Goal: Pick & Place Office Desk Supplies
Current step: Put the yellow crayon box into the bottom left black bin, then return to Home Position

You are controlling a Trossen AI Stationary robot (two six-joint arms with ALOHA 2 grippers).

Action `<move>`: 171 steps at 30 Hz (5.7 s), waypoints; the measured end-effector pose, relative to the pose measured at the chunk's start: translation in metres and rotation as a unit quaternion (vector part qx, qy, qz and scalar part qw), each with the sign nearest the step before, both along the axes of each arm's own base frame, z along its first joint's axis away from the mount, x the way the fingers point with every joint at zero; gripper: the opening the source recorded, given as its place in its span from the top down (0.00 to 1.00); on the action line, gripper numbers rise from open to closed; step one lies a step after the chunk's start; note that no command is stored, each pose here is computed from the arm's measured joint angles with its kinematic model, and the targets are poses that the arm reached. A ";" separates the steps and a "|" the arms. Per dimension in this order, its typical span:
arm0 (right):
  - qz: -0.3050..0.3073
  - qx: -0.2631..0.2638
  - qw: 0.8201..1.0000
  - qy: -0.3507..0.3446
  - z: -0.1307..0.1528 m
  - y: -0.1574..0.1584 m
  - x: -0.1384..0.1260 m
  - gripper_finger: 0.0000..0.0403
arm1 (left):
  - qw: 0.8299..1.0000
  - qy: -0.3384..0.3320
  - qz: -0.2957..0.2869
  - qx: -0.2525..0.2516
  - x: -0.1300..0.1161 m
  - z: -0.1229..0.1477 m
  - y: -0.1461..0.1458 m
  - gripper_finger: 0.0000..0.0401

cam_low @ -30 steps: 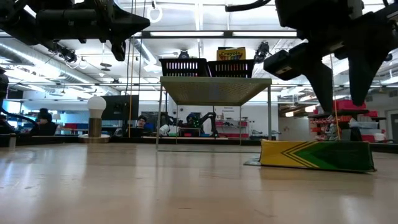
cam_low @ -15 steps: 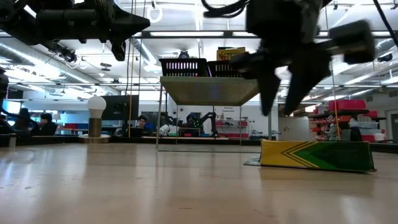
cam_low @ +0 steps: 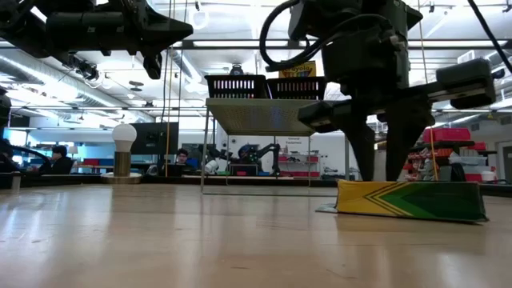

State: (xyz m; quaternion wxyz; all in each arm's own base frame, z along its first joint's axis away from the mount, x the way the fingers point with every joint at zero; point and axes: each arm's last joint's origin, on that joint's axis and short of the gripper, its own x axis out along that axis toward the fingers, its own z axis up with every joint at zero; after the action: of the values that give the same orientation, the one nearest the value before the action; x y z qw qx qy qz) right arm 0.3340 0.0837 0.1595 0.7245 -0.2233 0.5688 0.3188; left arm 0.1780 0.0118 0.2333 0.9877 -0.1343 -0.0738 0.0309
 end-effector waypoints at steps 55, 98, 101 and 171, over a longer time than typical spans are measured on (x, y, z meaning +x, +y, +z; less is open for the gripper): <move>-0.228 0.056 0.971 0.037 0.022 -0.006 -0.006 0.99 | 0.999 0.006 -0.005 -0.041 0.000 -0.002 0.000 0.97; -0.369 -0.404 0.787 -0.284 0.222 -0.069 -0.011 1.00 | 0.998 0.027 -0.001 -0.049 0.001 -0.006 0.001 0.97; -0.347 -0.418 0.795 -0.270 0.217 -0.069 -0.006 1.00 | 0.999 0.027 0.000 -0.041 0.001 -0.006 0.001 0.97; -0.332 -0.017 0.906 -0.262 0.233 -0.062 -0.008 0.98 | 0.999 0.029 0.002 -0.023 0.001 -0.006 0.001 0.97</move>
State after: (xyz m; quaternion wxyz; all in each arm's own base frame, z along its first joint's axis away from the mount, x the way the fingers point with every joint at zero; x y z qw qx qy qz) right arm 0.3264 0.0213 0.3922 0.9074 -0.1092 0.4053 -0.0200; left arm 0.1785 0.0124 0.2272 0.9860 -0.1560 -0.0450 0.0388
